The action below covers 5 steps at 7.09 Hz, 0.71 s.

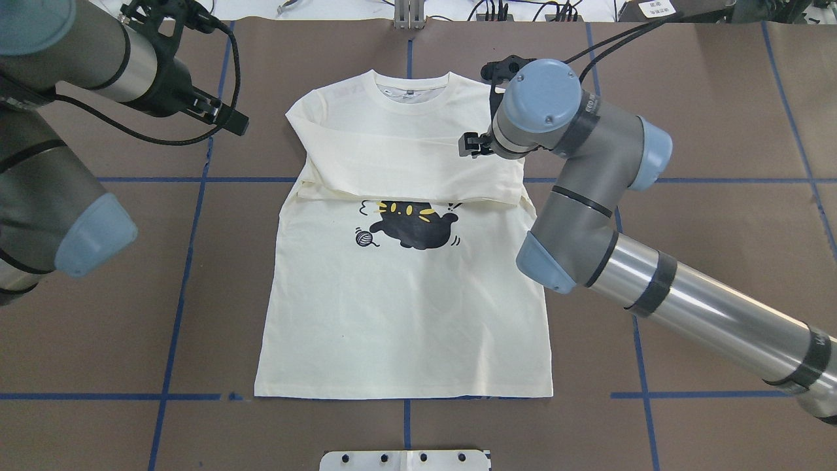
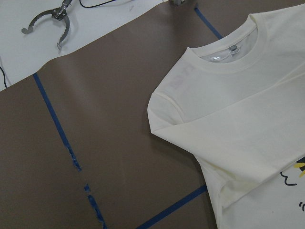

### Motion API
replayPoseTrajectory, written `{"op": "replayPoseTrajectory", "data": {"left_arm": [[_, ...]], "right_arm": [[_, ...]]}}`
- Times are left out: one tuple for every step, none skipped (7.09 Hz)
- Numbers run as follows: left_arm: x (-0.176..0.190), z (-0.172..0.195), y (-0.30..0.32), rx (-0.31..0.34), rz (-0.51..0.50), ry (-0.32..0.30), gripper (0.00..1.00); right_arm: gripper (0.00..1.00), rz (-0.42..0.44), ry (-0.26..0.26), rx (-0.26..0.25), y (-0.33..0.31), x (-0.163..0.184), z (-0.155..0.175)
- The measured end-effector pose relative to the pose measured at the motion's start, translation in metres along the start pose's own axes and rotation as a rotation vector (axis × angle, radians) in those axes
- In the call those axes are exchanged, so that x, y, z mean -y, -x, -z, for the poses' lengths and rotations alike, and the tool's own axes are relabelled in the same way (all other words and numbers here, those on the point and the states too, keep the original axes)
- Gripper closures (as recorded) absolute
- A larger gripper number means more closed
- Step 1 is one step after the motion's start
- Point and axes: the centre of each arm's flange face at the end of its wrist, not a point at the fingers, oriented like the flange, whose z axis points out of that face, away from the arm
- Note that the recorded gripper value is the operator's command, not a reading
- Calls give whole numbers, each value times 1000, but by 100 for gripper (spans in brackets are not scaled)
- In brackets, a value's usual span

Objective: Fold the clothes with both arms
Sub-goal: 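Move both grippers down to the hem corners nearest the robot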

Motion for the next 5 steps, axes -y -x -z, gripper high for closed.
{"op": "replayPoseTrajectory", "data": {"left_arm": [[-18, -11, -24, -26, 74, -7, 0], [-46, -22, -47, -52, 144, -19, 0], [-76, -30, -70, -68, 217, -26, 0], [-107, -35, -92, -74, 282, -25, 0], [-141, -40, -111, -81, 338, -20, 8]], "right_arm": [[0, -43, 21, 55, -27, -28, 24], [0, -102, 46, 93, -56, -67, 50], [1, -175, 65, 115, -80, -110, 73], [4, -243, 68, 135, -94, -153, 89], [7, -292, 69, 154, -109, -193, 98]]}}
